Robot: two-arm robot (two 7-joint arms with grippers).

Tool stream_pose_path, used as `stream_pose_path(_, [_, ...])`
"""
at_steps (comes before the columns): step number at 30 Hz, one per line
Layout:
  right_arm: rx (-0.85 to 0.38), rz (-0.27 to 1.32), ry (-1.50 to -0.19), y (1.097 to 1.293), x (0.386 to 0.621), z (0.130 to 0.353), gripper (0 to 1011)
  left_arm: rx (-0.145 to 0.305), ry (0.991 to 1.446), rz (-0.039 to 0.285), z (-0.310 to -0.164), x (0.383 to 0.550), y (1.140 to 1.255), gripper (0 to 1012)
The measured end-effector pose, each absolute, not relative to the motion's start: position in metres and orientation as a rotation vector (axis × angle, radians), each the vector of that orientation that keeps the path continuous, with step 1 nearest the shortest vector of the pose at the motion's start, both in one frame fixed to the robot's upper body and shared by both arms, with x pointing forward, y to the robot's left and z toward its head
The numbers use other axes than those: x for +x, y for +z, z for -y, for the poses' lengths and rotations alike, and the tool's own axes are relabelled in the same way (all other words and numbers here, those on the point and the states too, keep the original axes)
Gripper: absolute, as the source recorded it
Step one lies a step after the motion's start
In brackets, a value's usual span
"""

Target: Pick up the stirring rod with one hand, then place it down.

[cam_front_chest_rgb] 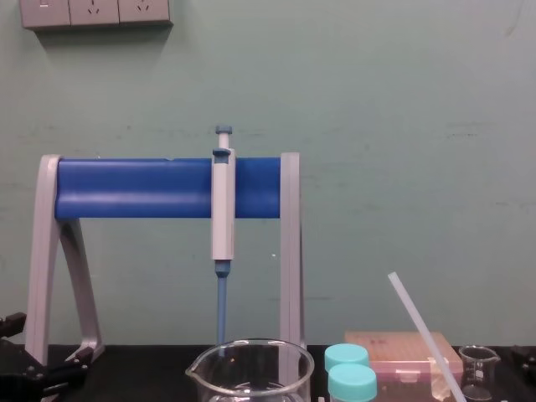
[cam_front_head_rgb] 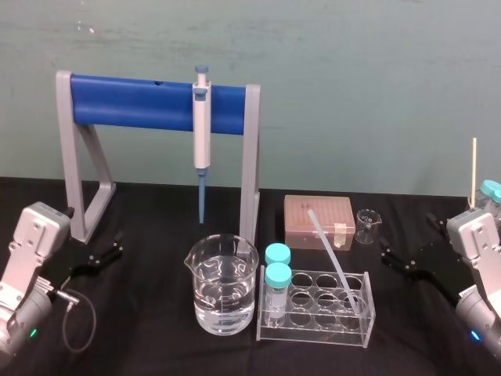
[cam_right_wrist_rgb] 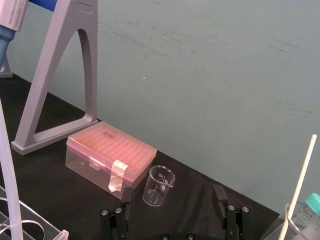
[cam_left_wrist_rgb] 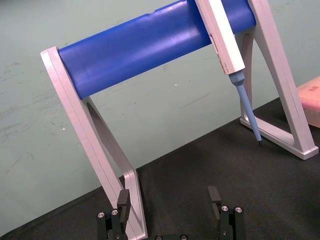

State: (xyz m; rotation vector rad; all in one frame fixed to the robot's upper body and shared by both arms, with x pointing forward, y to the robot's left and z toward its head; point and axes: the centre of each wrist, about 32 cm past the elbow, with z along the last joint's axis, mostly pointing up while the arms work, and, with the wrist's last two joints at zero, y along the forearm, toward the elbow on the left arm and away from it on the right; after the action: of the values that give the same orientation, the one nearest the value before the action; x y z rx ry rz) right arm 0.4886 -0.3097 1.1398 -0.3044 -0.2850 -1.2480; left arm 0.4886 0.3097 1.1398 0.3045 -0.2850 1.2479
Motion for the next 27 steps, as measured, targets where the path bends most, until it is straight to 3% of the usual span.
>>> stream_pose_path(27, [-0.304, 0.285, -1.248, 1.1398, 0.4886, 0.3096, 1000, 0.304, 1.248, 0.285, -0.3097, 0.4886, 1.1398, 1000])
